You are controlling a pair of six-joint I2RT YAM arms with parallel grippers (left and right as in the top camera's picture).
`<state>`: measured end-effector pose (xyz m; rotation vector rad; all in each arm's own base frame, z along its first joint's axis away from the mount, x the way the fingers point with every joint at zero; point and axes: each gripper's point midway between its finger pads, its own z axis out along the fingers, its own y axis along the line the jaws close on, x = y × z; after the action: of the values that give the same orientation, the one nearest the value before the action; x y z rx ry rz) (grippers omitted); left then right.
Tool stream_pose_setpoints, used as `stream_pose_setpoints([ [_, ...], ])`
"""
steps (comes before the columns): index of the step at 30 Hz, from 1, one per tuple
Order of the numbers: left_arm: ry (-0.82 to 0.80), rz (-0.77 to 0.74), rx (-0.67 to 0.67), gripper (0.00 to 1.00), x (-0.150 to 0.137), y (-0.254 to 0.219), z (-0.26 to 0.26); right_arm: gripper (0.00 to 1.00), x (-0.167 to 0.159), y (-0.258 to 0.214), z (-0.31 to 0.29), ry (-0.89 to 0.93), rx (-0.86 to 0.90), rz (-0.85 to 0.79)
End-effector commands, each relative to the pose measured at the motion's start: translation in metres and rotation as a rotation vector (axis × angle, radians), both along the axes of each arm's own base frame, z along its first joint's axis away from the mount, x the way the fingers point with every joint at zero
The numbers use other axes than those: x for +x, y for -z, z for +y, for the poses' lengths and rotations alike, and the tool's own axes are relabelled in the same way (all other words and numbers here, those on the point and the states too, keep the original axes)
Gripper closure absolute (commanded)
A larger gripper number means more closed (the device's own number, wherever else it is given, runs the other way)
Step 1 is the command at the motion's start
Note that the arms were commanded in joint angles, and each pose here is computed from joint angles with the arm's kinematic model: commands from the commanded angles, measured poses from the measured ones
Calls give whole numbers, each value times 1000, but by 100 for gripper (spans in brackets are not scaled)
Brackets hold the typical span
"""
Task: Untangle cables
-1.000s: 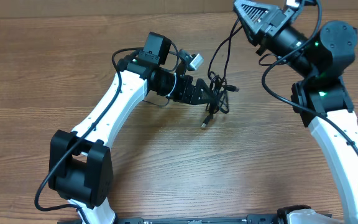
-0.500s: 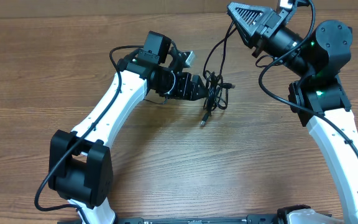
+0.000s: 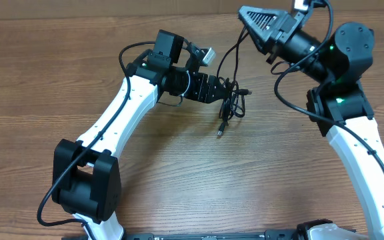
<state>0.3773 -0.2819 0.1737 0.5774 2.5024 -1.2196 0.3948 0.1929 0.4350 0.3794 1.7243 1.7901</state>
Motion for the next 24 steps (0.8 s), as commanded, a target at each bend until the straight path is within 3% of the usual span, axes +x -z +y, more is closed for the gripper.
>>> stream_pose_setpoints([
  [1,-18,10,12,42,2,5,-2,96,-9,-17,10,-28,11,-42],
  [5,-26,6,24,62,3,6,0,96,-6,-16,11,-19,13,-37],
  [9,-85,-5,98,74,12,16,9,96,-6,-15,11,-20,12,-35],
  [13,-172,14,200,93,18,30,25,96,-4,-15,10,3,-29,-89],
  [16,-249,40,296,94,20,42,42,96,6,-5,4,72,-104,-127],
  [21,-331,61,455,96,17,59,71,96,33,43,-24,281,-272,-5],
  [24,-366,58,542,89,16,65,86,96,45,65,-48,419,-406,20],
])
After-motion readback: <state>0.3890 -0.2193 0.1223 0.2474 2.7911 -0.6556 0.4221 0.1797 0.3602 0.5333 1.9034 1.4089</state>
